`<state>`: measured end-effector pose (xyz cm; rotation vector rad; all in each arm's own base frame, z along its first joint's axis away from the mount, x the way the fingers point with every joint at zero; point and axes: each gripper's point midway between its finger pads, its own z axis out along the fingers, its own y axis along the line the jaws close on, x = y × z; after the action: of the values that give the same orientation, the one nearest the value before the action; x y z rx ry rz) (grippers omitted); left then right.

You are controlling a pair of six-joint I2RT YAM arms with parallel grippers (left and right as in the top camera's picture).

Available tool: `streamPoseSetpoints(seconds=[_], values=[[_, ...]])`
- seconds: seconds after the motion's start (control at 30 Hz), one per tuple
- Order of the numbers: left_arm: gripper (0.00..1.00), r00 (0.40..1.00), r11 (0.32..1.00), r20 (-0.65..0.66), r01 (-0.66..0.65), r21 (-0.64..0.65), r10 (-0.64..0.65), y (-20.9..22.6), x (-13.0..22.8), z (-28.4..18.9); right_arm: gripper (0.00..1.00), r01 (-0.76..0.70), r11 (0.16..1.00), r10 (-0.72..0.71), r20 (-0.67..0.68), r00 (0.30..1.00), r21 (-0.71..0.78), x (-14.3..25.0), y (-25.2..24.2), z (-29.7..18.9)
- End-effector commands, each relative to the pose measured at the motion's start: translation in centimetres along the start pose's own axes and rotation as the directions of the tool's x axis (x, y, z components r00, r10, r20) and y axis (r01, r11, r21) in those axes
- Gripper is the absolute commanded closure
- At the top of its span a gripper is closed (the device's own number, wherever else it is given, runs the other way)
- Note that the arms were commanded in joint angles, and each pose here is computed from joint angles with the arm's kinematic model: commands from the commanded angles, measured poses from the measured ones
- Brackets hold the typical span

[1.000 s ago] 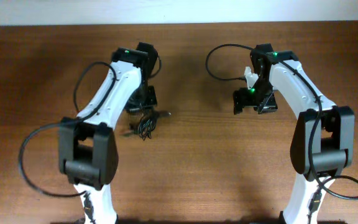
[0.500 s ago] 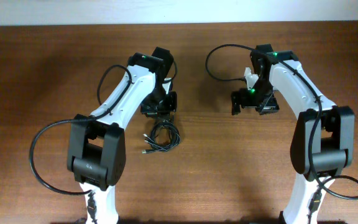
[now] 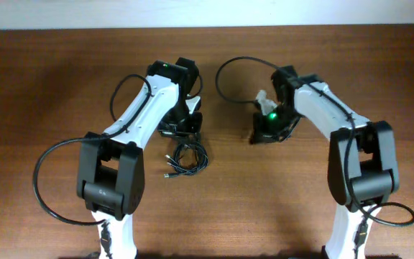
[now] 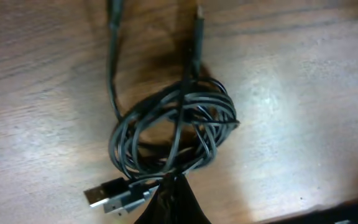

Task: Untangle cables

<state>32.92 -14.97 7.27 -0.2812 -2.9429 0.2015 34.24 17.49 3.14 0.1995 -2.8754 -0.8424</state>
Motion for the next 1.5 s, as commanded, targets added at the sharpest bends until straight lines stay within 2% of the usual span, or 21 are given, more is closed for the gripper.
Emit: streamPoseSetpoints(seconds=[0.0,0.03,0.07,0.17,0.27,0.37,0.4,0.47,0.5,0.63,0.73,0.9,0.97,1.1,1.2,1.47], values=[[1.00,0.984,0.997,0.161,0.072,0.032,-0.076,1.3,-2.2,-3.0,0.76,0.043,0.978,-0.047,-0.013,0.999,-0.203,1.1,3.6,1.8],[1.00,0.967,0.995,0.235,0.084,0.051,-0.093,1.8,-2.6,-5.2,0.60,0.068,0.976,-0.072,-0.010,0.997,-0.207,1.3,4.0,2.5],[1.00,0.952,0.994,0.287,0.095,0.062,-0.109,2.5,-2.5,-7.0,0.55,0.086,0.974,-0.090,-0.008,0.996,-0.207,1.4,4.4,3.0],[0.98,0.927,0.989,0.344,0.127,0.078,-0.147,3.8,-1.2,-10.1,0.54,0.130,0.972,-0.130,0.014,0.991,-0.197,1.0,5.6,4.2],[0.92,0.959,0.983,0.234,0.133,0.126,-0.159,2.8,1.3,-8.9,0.53,0.098,0.980,-0.095,0.029,0.995,-0.172,0.8,6.3,5.9],[0.79,0.976,0.985,0.166,0.123,0.121,-0.142,2.2,2.5,-6.5,0.52,0.155,0.972,-0.151,0.038,0.988,-0.177,1.3,7.5,7.3],[0.78,0.978,0.985,0.153,0.122,0.119,-0.140,2.1,2.7,-5.8,0.53,0.171,0.969,-0.167,0.041,0.985,-0.177,1.4,7.8,7.7],[0.82,0.982,0.985,0.130,0.126,0.115,-0.140,2.3,3.1,-4.4,0.53,0.162,0.979,-0.156,0.058,0.986,-0.120,1.0,7.3,8.3],[0.82,0.983,0.986,0.122,0.121,0.113,-0.134,2.2,3.2,-3.0,0.53,0.109,0.991,-0.102,0.086,0.991,-0.075,0.2,6.5,8.3],[0.81,0.989,0.991,0.118,0.075,0.107,-0.088,1.0,3.3,-0.8,0.52,0.036,0.995,-0.025,0.124,0.992,-0.090,-1.1,6.1,7.6],[0.85,0.987,0.995,0.161,-0.010,0.099,-0.006,-1.5,2.7,-0.5,0.49,-0.004,0.995,0.018,0.140,0.990,-0.098,-1.8,4.9,6.8],[0.82,0.972,0.990,0.204,0.128,-0.055,-0.114,-1.5,2.6,0.2,0.48,-0.137,0.986,0.149,0.134,0.980,-0.097,-2.0,1.0,4.6],[0.81,0.967,0.987,0.221,0.144,-0.073,-0.125,-1.9,2.6,0.7,0.48,-0.179,0.981,0.187,0.125,0.974,-0.075,-1.7,-0.4,4.1],[0.81,0.963,0.987,0.236,0.150,-0.064,-0.131,-1.9,2.5,3.1,0.47,-0.186,0.982,0.188,0.130,0.974,-0.030,-1.3,-1.8,4.3],[0.86,0.961,0.988,0.246,0.145,-0.054,-0.128,-1.8,2.4,4.2,0.47,-0.192,0.981,0.190,0.138,0.972,0.000,-1.2,-2.4,4.4],[0.85,0.943,0.991,0.313,0.129,-0.024,-0.115,-1.8,1.4,6.5,0.46,-0.191,0.982,0.189,0.140,0.972,0.001,-1.3,-2.4,4.4]])
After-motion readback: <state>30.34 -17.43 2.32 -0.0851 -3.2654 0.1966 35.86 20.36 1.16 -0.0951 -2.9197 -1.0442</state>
